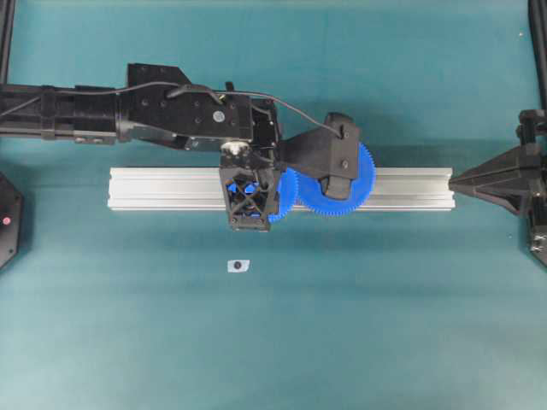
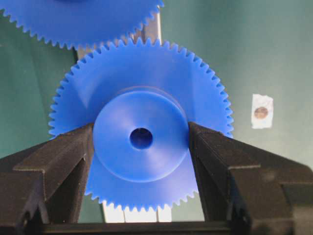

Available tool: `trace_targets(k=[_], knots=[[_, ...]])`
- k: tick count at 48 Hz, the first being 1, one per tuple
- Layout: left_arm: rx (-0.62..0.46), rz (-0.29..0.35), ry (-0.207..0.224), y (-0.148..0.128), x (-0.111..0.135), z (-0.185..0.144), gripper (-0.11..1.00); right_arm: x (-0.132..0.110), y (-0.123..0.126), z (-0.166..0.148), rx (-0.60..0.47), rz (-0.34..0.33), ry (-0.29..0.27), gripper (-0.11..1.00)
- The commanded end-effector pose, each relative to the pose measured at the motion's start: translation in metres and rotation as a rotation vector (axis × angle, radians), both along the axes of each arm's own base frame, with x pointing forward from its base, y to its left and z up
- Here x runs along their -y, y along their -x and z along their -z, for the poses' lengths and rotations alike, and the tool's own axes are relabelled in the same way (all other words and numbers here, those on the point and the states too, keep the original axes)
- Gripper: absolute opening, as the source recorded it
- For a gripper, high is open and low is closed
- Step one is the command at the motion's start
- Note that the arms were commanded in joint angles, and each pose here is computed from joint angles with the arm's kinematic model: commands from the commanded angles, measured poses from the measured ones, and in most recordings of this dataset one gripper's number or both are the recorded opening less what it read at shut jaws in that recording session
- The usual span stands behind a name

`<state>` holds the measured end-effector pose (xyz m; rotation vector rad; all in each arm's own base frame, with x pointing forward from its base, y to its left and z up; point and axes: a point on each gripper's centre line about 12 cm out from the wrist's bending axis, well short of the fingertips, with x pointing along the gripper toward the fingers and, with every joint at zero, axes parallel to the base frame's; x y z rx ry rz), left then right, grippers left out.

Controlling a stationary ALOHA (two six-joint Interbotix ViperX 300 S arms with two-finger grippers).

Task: Find the location of the shaft and insert the small gear.
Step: 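Align the gear's bore with the shaft tip using the left gripper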

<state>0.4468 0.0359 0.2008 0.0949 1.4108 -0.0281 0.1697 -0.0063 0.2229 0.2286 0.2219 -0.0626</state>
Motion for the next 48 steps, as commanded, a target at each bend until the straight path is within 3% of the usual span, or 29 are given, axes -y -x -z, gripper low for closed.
trace_targets(k=[1, 28, 48], knots=[[-0.023, -0.008, 0.006, 0.006, -0.002, 0.001, 0.64, 0.0, -0.002, -0.005, 0.014, 0.004, -0.01, -0.01], [-0.006, -0.007, -0.004, 0.006, -0.026, -0.005, 0.64, 0.0, -0.002, -0.005, 0.013, 0.004, -0.011, -0.01], [0.004, 0.002, -0.004, -0.003, -0.023, -0.005, 0.64, 0.0, -0.002, -0.004, 0.011, 0.005, -0.011, -0.01]])
